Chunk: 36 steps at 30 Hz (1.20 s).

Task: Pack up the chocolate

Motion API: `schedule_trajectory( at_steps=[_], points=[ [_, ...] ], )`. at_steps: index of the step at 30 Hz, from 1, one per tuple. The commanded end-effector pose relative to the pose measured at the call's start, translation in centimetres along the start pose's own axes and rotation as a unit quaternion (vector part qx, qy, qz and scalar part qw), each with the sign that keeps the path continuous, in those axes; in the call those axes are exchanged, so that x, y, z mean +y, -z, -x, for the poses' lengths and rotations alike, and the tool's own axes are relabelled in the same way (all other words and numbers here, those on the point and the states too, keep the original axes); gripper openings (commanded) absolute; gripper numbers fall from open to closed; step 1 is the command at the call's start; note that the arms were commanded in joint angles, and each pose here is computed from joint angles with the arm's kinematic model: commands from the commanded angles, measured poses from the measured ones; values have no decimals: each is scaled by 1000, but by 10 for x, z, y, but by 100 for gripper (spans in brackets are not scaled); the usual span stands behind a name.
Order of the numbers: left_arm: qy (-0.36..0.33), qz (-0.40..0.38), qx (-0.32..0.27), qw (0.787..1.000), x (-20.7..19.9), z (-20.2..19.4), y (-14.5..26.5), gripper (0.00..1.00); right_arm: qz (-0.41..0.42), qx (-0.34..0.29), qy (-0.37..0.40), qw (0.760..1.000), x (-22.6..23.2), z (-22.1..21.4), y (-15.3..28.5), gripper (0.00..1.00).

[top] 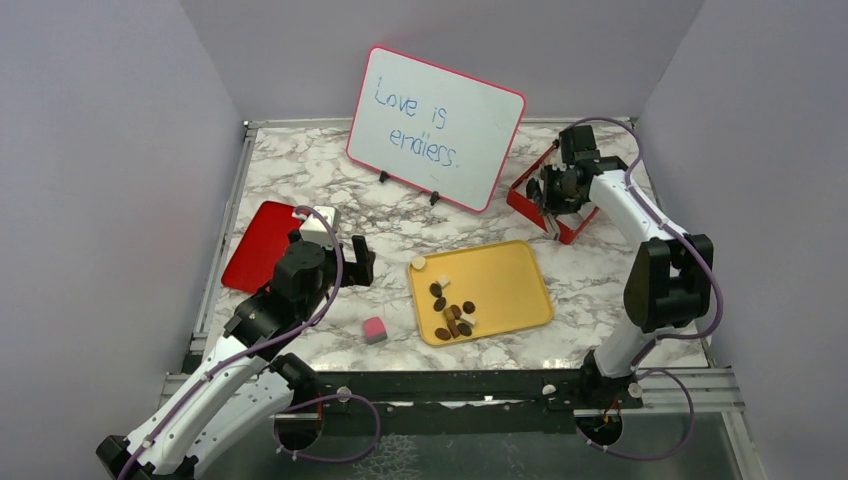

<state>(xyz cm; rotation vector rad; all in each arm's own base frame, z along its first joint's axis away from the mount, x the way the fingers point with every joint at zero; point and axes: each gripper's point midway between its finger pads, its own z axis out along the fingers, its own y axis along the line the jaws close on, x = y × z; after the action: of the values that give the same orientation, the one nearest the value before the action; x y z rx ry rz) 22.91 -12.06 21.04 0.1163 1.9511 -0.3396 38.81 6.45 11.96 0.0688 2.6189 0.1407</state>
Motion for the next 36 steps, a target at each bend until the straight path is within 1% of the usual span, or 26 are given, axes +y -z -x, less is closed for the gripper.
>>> schedule_trajectory(
  at_steps=[1,8,15,28,36],
  points=[
    [-4,-12,-2,1000,-4,-1,-2,99,16,-14,8,1000,4,13,-3,24],
    [-5,-12,-1,1000,-4,-1,-2,99,8,-13,8,1000,2,13,-4,32],
    [-6,-12,1,1000,-4,-2,-2,99,0,-17,6,1000,0,17,2,35],
    [-6,-12,2,1000,-5,-2,-3,99,0,-40,-7,999,1,23,46,36],
    [-6,-14,4,1000,-6,-3,-4,99,37,-68,-9,997,13,21,77,35]
  ],
)
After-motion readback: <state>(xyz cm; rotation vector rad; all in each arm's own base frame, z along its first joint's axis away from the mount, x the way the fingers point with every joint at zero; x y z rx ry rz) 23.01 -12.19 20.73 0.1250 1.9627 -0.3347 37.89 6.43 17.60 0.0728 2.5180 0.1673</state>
